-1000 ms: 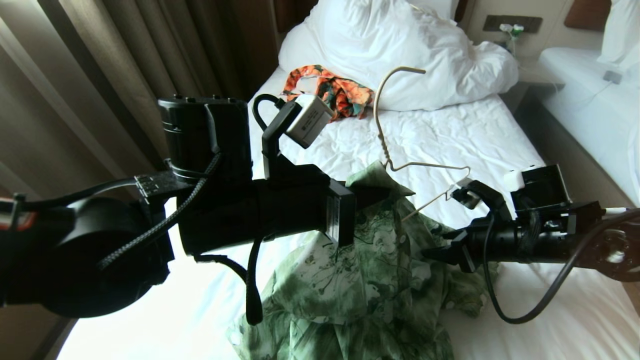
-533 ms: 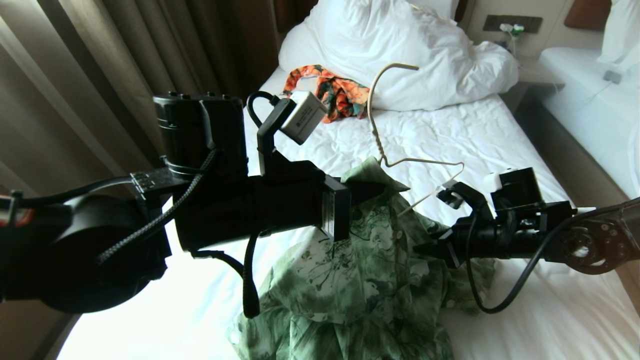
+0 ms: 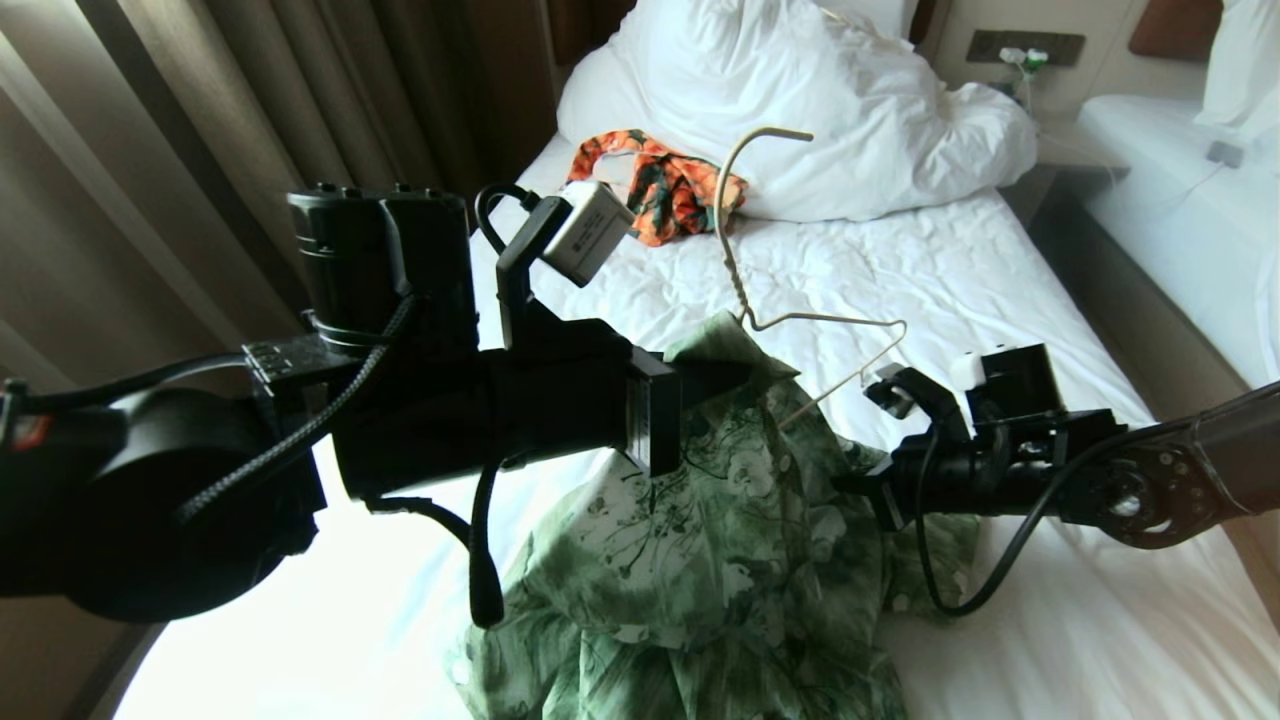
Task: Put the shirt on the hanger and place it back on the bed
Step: Hook the other side of the shirt onto the hanger
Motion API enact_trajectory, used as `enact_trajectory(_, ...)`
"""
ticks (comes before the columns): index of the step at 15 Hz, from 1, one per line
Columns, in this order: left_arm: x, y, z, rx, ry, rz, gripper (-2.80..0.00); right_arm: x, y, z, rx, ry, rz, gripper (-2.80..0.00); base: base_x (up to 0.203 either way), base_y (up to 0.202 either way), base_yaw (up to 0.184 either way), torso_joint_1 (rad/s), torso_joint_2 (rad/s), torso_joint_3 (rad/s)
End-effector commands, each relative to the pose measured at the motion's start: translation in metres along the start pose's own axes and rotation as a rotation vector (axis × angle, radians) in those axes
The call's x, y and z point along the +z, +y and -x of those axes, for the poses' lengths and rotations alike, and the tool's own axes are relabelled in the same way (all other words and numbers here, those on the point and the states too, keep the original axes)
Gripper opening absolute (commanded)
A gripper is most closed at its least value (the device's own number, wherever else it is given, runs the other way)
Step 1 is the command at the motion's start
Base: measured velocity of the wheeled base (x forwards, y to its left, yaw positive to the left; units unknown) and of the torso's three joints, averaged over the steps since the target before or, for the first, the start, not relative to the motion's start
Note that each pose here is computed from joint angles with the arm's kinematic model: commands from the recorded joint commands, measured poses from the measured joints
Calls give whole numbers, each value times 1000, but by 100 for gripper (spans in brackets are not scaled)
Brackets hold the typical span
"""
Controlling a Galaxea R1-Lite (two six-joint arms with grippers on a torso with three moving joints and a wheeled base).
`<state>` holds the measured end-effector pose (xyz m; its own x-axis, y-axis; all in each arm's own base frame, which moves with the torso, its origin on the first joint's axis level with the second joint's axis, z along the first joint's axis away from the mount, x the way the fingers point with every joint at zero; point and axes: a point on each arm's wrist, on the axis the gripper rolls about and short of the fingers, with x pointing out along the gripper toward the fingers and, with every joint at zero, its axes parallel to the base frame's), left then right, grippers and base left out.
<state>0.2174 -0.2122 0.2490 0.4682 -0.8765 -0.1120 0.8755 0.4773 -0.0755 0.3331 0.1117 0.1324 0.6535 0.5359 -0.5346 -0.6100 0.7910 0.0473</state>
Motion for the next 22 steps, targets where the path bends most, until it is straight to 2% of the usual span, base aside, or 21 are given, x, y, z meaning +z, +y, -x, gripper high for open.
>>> enact_trajectory(1,-2,6,2,19,3,20,-280,2,-15,23,-43,-36,-42,-280,0,0,0,0,0,0)
enact_trajectory(3,-2,8,4,26,1,53,-280,-1,-28,34,-42,-49,-72,-280,0,0,0,0,0,0)
enact_trajectory(7,-12,-2,17,3,29,61,-280,2,-41,42,-48,-80,-125,-280,0,0,0,0,0,0)
enact_trajectory(8,-12,-7,19,-10,30,64,-280,3,-41,42,-48,-85,-124,-280,0,0,0,0,0,0)
enact_trajectory(10,-7,-19,23,-41,9,116,-280,3,-41,43,-33,-86,-125,-280,0,0,0,0,0,0)
enact_trajectory(11,-4,-21,24,-43,0,120,-280,3,-41,43,-31,-87,-127,-280,0,0,0,0,0,0)
enact_trajectory(16,-15,-21,25,-43,35,132,-280,17,-44,51,-31,-135,-143,-280,0,0,0,0,0,0)
enact_trajectory(20,-30,-21,27,-37,85,146,-280,21,-43,56,-29,-138,-145,-280,0,0,0,0,0,0)
enact_trajectory(22,-39,-21,28,-35,111,153,-280,25,-42,58,-7,-155,-171,-280,0,0,0,0,0,0)
